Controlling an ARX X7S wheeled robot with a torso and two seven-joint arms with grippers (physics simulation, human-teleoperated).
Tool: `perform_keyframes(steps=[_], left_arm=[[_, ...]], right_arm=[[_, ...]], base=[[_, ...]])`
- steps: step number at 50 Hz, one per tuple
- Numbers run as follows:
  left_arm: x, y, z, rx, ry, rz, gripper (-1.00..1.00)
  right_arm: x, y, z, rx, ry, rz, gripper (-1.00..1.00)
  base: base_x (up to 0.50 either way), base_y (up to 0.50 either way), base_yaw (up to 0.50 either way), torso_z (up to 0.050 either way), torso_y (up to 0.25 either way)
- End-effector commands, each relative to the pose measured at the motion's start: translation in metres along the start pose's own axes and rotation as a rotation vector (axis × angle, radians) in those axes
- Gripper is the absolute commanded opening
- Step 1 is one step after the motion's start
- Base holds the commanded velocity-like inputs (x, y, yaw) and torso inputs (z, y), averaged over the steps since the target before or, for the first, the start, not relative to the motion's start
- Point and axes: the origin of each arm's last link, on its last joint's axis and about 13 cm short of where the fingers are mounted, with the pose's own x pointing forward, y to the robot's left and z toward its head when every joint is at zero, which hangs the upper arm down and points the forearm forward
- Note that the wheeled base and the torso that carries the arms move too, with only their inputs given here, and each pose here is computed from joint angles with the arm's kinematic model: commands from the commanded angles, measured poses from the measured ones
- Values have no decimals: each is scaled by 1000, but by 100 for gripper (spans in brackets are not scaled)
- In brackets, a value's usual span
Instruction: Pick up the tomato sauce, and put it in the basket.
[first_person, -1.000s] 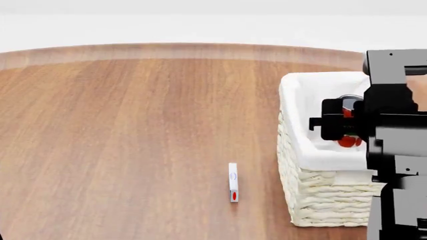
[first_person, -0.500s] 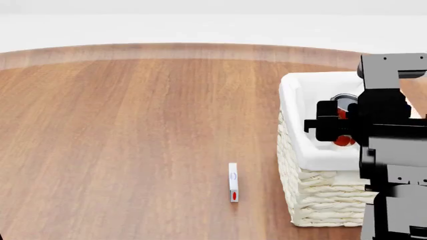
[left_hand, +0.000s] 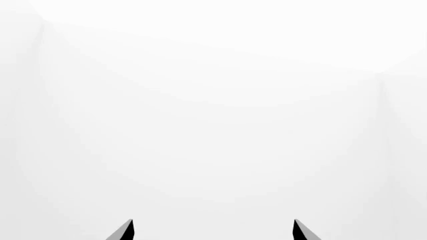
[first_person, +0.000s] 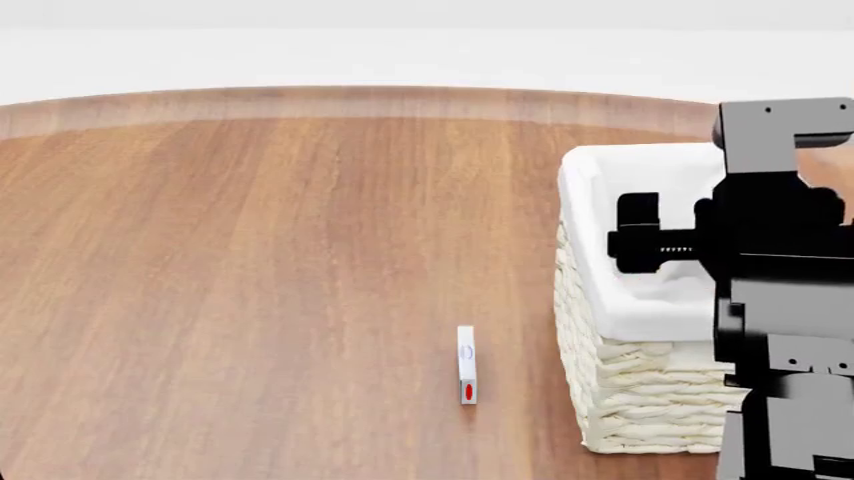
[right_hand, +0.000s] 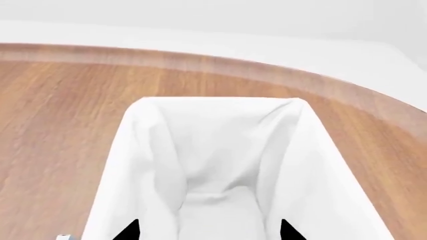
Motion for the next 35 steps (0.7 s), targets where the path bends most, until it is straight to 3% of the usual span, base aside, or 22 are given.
perform_keyframes(steps=[1,15,20,21,22,26,27,28,30,34,35], left_arm=[[0,0,0,-1,2,0,100],[-2,1,-2,-3,6,0,100],[-1,1,-3,-3,8,2,100],[-2,1,-3,-4,11,1,100],[-2,1,-4,-3,12,-2,100],[-3,-3,-4,-10,13,-16,100],[-3,-3,-4,-11,14,-16,100],[-3,-3,-4,-9,15,-19,100],[-3,-3,-4,-6,18,-19,100],[-4,-3,-4,-1,19,-24,100],[-4,-3,-5,3,21,-26,100]], right_arm=[[0,-1,2,-2,-23,-21,100],[1,-1,1,-8,-30,-30,100],[4,5,19,-159,-211,-108,100],[6,9,16,-309,-235,-173,100],[8,13,14,-348,-273,-180,100],[1,46,-7,-405,-403,-146,100],[-2,52,-11,-381,-429,-123,100],[-9,65,-18,-441,-482,-128,100],[-17,79,-31,-447,-516,-90,100],[-31,96,-55,-449,-634,-117,100],[-40,99,-62,-479,-755,-159,100]], base=[[0,0,0,0,0],[0,0,0,0,0],[0,0,0,0,0],[0,0,0,0,0],[0,0,0,0,0],[0,0,0,0,0],[0,0,0,0,0],[0,0,0,0,0],[0,0,0,0,0],[0,0,0,0,0],[0,0,0,0,0]])
